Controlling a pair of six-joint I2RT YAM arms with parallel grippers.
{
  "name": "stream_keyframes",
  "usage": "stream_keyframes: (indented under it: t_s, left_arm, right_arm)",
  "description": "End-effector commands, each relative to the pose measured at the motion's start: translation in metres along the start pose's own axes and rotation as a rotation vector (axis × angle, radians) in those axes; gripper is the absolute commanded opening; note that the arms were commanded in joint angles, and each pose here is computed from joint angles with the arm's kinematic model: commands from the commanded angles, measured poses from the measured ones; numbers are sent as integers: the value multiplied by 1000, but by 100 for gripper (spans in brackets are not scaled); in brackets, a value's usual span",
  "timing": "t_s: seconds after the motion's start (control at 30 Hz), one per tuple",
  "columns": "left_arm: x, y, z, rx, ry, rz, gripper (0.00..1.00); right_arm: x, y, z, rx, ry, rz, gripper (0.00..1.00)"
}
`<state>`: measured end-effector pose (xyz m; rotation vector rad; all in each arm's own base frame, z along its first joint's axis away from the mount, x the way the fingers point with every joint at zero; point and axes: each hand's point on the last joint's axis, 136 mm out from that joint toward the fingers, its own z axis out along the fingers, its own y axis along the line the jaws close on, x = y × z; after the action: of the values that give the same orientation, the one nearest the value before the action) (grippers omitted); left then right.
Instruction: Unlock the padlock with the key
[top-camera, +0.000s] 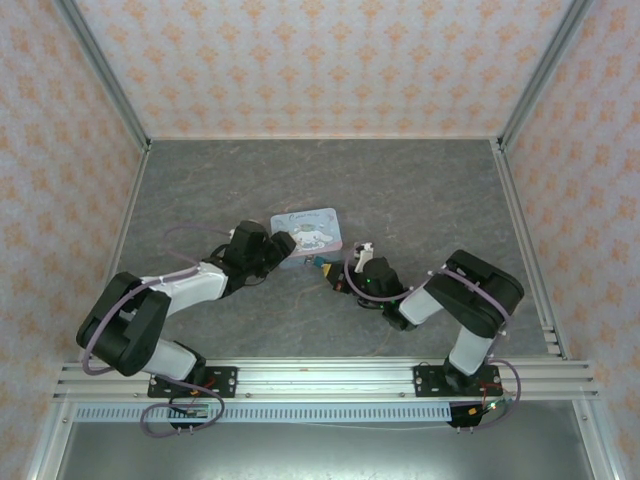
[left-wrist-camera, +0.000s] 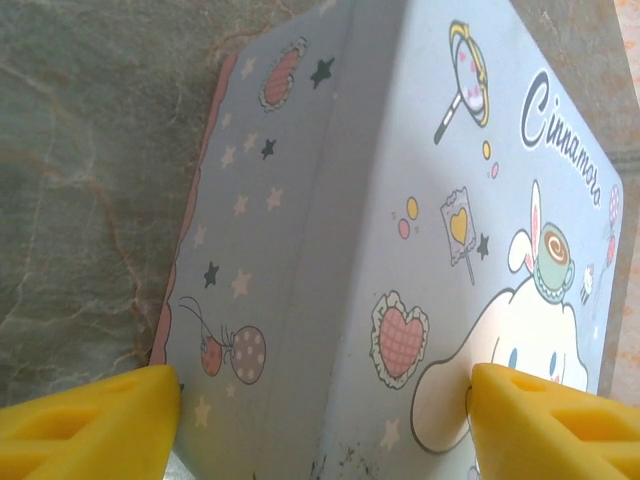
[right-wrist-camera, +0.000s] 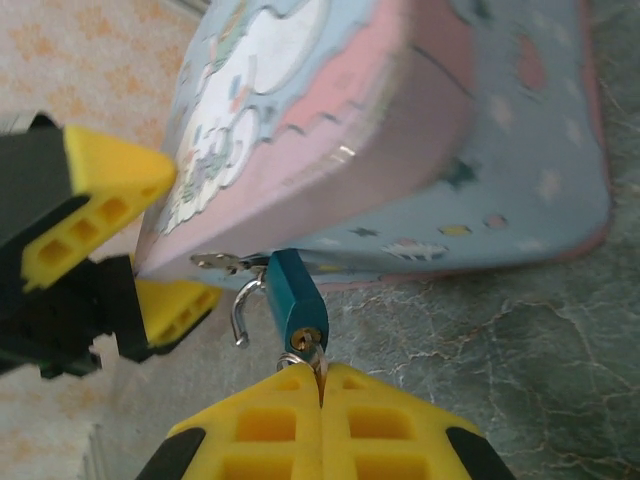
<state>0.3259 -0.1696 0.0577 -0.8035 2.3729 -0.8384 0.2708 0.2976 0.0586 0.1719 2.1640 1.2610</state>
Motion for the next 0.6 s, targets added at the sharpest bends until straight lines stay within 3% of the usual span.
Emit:
stream_keyframes:
  t_s: [0.0, 0.3, 0.47, 0.57]
  left_arm:
    - [57, 89, -8, -306, 179, -33, 74]
    - [47, 78, -15, -308, 148, -8, 75]
    - [32, 68, -29, -321, 96, 31, 79]
    - [15, 56, -44, -321, 34, 71, 86]
  right_arm:
    - [-6, 0, 2, -33, -3, 157, 0]
    - [0, -14, 6, 25, 21, 164, 0]
    - [-4, -20, -4, 80, 6, 115, 33]
    - [-6, -24, -11, 112, 5, 79, 44]
